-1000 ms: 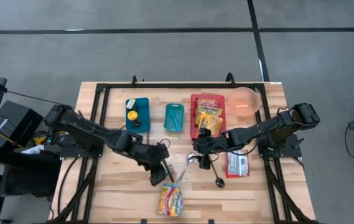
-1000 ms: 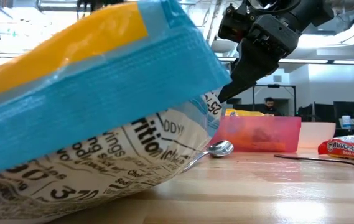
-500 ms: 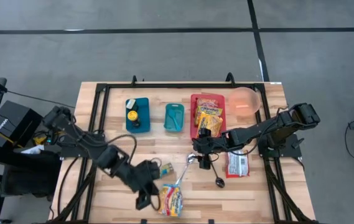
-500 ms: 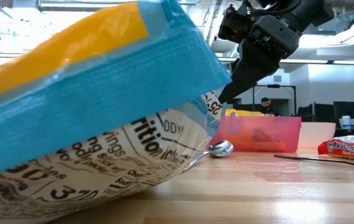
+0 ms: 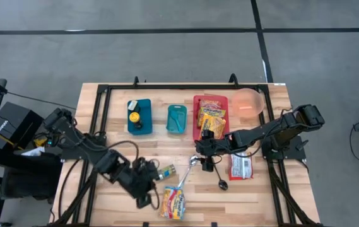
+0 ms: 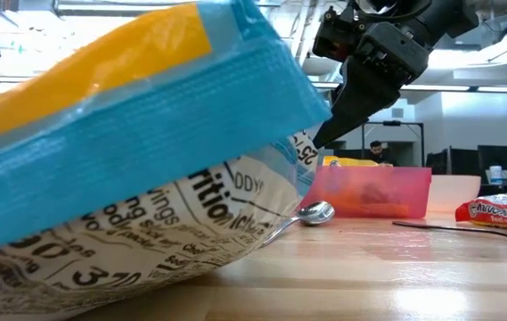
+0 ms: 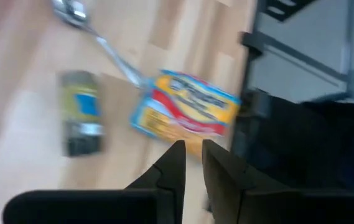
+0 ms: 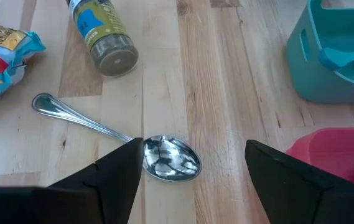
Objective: Pick & Place Food Item
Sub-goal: Put the black spice bottle into the blue bin
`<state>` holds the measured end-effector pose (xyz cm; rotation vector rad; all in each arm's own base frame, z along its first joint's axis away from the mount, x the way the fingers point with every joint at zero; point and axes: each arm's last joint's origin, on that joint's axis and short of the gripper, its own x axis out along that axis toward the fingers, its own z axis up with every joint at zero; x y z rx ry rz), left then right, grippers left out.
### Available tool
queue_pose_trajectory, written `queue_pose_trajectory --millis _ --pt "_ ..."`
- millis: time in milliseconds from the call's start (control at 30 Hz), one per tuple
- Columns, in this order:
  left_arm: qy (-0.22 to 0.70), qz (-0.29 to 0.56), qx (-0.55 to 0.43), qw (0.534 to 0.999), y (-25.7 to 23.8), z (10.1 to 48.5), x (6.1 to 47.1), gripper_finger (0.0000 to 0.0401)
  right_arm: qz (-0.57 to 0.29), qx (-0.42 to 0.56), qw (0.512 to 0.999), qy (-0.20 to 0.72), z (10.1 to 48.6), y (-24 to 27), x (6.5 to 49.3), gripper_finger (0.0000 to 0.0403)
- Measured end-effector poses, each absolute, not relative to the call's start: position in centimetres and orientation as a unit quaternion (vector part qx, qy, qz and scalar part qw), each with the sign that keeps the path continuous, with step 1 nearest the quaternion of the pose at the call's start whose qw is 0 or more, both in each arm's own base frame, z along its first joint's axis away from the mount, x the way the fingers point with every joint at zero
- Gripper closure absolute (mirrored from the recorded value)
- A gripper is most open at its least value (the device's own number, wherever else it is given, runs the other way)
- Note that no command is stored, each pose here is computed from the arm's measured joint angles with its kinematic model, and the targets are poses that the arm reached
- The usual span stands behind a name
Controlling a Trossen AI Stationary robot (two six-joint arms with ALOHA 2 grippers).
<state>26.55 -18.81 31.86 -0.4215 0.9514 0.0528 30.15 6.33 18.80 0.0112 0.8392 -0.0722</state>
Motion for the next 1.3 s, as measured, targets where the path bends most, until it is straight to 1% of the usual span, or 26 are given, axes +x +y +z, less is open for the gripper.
queue_pose_trajectory --millis 233,400,633,700,867,1033,1300 --pt "0.46 0.073 -0.155 0.871 -14.9 30.7 28.5 0.0353 -0.035 0.005 0.912 0.409 18.8 6.3 30.1 0.0127" --pt "0.487 0.115 -0.14 0.855 -12.3 28.6 29.0 0.0353 -0.035 0.004 0.91 0.412 18.7 6.3 30.1 0.0127" --pt "0.514 0.15 -0.139 0.833 -10.3 25.8 29.0 0.0353 -0.035 0.004 0.91 0.413 18.7 6.3 30.0 0.0127" --pt "0.511 0.15 -0.142 0.835 -10.2 25.0 29.0 0.0353 -0.035 0.004 0.91 0.413 18.7 6.3 30.0 0.0127" --pt "0.5 0.116 -0.167 0.842 -10.4 23.3 29.2 0.0353 -0.035 0.004 0.91 0.413 18.7 6.3 30.0 0.0127" --pt "0.503 0.116 -0.163 0.841 -10.4 23.0 29.1 0.0353 -0.036 0.004 0.91 0.413 18.7 6.3 30.0 0.0127" --pt "0.489 0.046 -0.094 0.866 -10.8 23.3 29.6 0.0353 -0.036 0.004 0.91 0.413 18.7 6.3 30.0 0.0127"
